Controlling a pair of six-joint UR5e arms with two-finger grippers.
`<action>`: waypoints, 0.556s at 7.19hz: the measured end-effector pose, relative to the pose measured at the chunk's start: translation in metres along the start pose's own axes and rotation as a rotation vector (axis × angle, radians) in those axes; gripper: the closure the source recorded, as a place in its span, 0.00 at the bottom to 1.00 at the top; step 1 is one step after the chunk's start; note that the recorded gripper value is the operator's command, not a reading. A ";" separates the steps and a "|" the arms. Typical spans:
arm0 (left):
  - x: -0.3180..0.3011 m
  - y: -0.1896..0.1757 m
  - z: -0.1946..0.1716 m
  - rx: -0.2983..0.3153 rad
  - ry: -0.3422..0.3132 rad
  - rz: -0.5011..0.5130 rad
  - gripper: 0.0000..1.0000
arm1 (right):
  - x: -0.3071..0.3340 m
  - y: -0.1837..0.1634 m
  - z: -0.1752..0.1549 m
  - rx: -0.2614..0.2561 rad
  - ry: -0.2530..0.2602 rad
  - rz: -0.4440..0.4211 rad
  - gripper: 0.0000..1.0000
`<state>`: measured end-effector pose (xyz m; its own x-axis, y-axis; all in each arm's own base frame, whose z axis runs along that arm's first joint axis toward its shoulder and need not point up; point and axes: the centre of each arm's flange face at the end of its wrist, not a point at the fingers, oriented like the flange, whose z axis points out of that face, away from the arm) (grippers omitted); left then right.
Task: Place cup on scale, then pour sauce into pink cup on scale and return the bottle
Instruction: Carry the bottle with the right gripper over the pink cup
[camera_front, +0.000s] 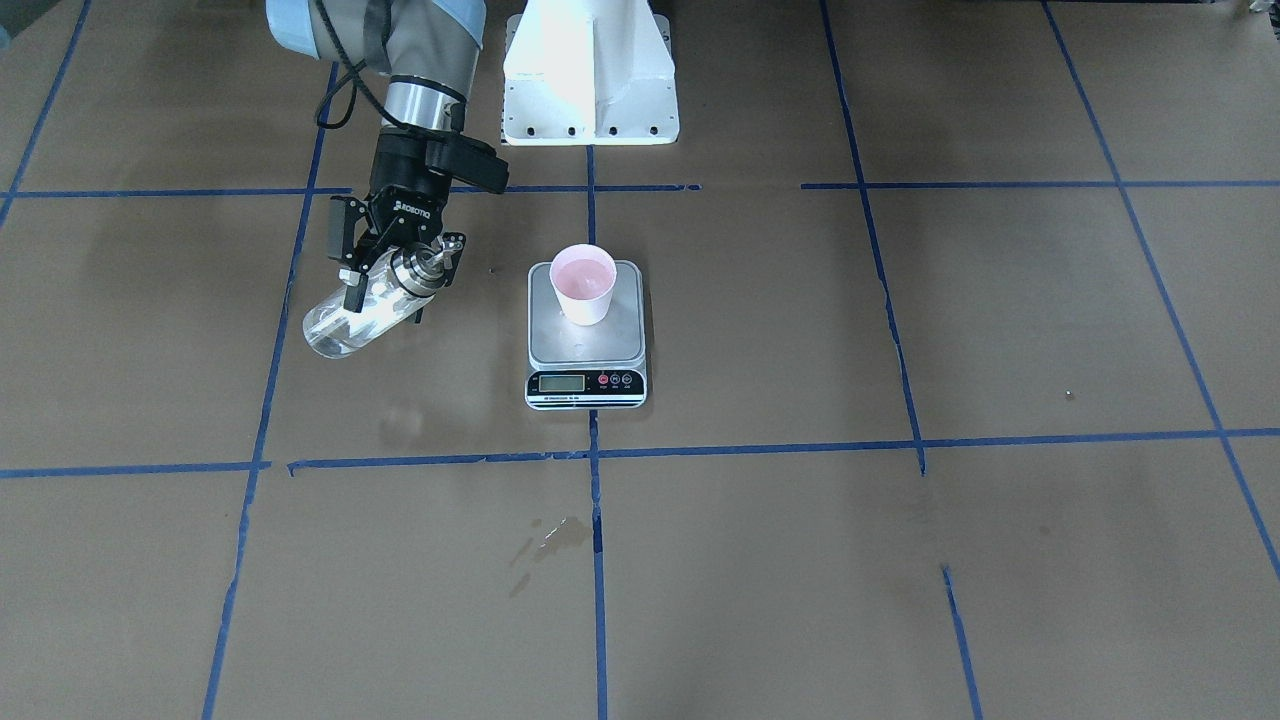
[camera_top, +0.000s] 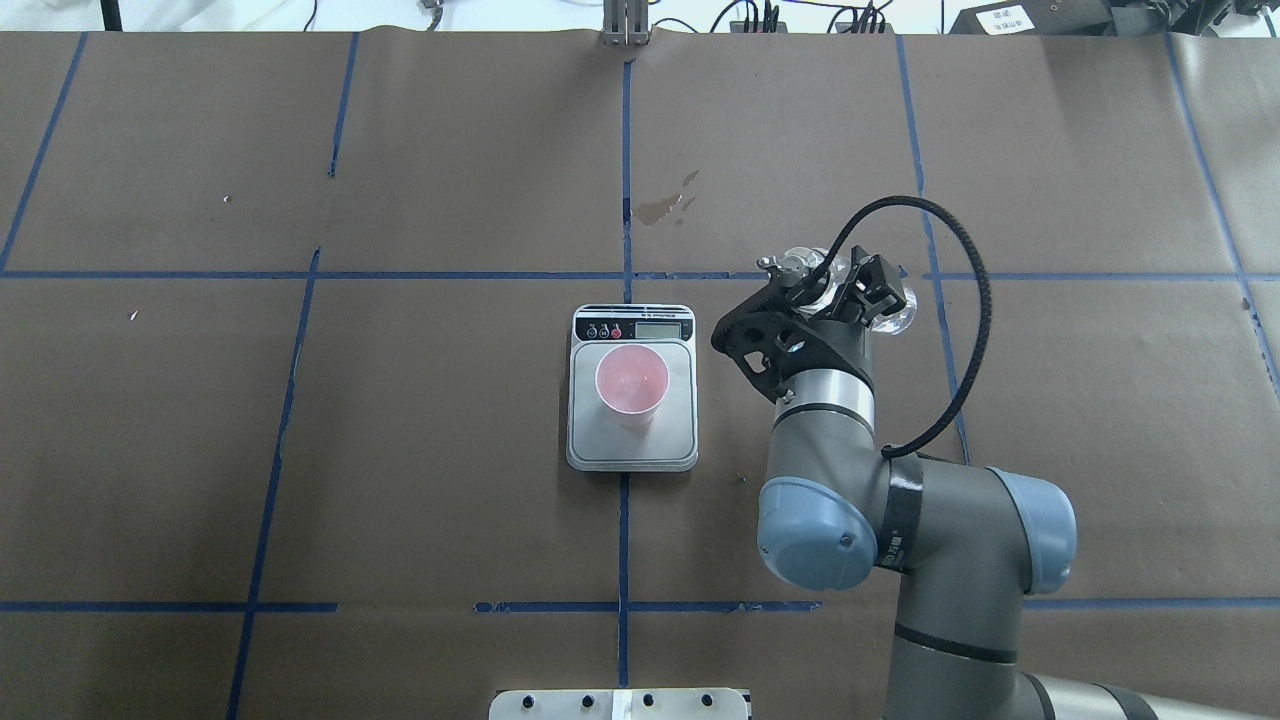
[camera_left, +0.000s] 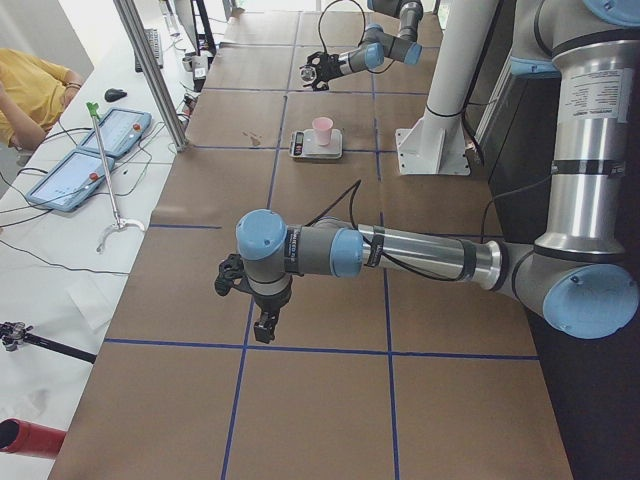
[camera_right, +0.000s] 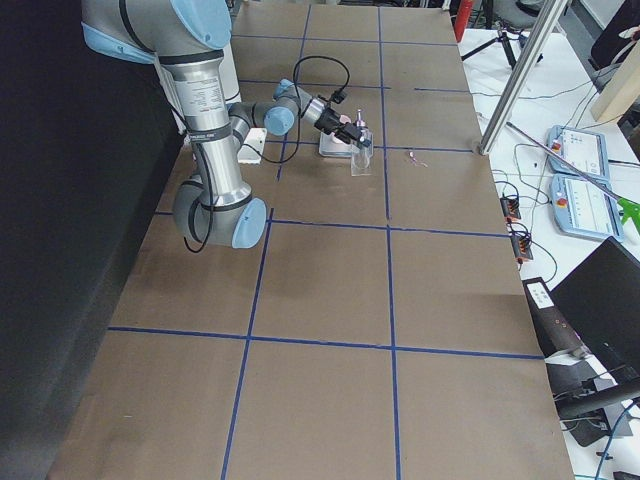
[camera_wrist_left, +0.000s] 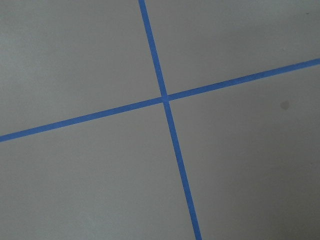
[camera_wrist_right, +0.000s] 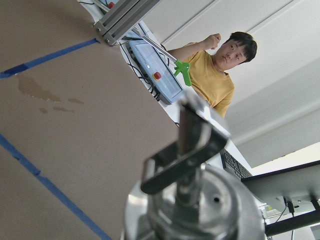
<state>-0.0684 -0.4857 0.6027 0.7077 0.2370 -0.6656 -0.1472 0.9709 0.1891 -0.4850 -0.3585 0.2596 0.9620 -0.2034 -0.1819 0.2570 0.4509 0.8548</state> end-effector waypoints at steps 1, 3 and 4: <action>0.000 0.000 0.000 -0.001 0.000 -0.001 0.00 | -0.005 -0.003 -0.005 0.006 0.036 -0.087 1.00; 0.000 0.000 0.000 -0.001 0.000 -0.001 0.00 | -0.018 -0.008 -0.006 0.025 0.128 -0.249 1.00; 0.000 0.000 0.000 -0.002 0.000 -0.002 0.00 | -0.028 -0.012 -0.005 0.030 0.169 -0.309 1.00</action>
<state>-0.0685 -0.4854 0.6032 0.7077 0.2347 -0.6664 -0.1470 0.9715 0.1861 -0.5146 -0.3542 0.2523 0.8416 -0.1781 -0.5099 0.5378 0.3640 0.7604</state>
